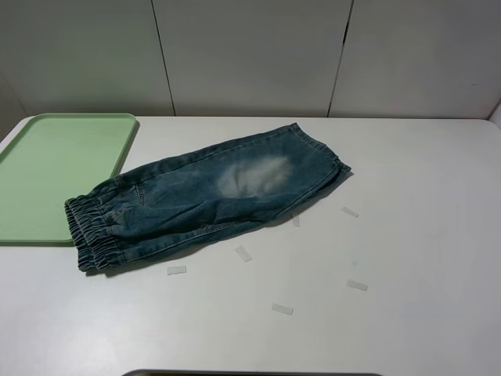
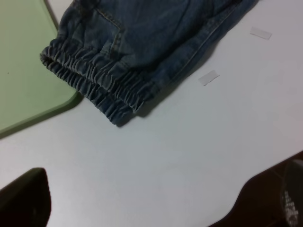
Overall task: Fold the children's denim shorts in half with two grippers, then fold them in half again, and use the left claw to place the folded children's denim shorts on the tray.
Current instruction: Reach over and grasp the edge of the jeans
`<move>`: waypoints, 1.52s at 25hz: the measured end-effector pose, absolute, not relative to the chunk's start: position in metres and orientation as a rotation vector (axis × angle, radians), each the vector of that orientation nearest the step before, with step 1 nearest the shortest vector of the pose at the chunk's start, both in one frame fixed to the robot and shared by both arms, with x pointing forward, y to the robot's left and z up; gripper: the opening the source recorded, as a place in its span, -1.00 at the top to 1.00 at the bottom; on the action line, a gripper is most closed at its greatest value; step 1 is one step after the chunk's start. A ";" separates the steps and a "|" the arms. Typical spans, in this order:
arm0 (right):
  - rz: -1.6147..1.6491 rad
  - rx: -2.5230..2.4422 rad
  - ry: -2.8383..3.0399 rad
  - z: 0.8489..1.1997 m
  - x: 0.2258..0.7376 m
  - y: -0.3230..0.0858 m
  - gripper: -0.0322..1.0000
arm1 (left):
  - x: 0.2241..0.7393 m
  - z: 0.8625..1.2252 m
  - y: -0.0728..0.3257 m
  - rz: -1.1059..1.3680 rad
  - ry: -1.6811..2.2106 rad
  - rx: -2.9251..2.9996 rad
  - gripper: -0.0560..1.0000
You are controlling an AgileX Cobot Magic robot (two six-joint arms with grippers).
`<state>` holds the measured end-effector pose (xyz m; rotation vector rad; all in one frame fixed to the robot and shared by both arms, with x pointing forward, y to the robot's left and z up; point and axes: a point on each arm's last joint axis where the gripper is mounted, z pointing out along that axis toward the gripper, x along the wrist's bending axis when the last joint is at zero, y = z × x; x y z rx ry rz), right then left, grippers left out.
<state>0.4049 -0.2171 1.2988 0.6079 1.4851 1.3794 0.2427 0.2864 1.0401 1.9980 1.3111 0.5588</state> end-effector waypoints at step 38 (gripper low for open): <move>0.973 1.342 2.399 1.156 0.438 -0.185 -0.41 | 0.226 1.040 0.288 0.738 1.392 1.820 -0.94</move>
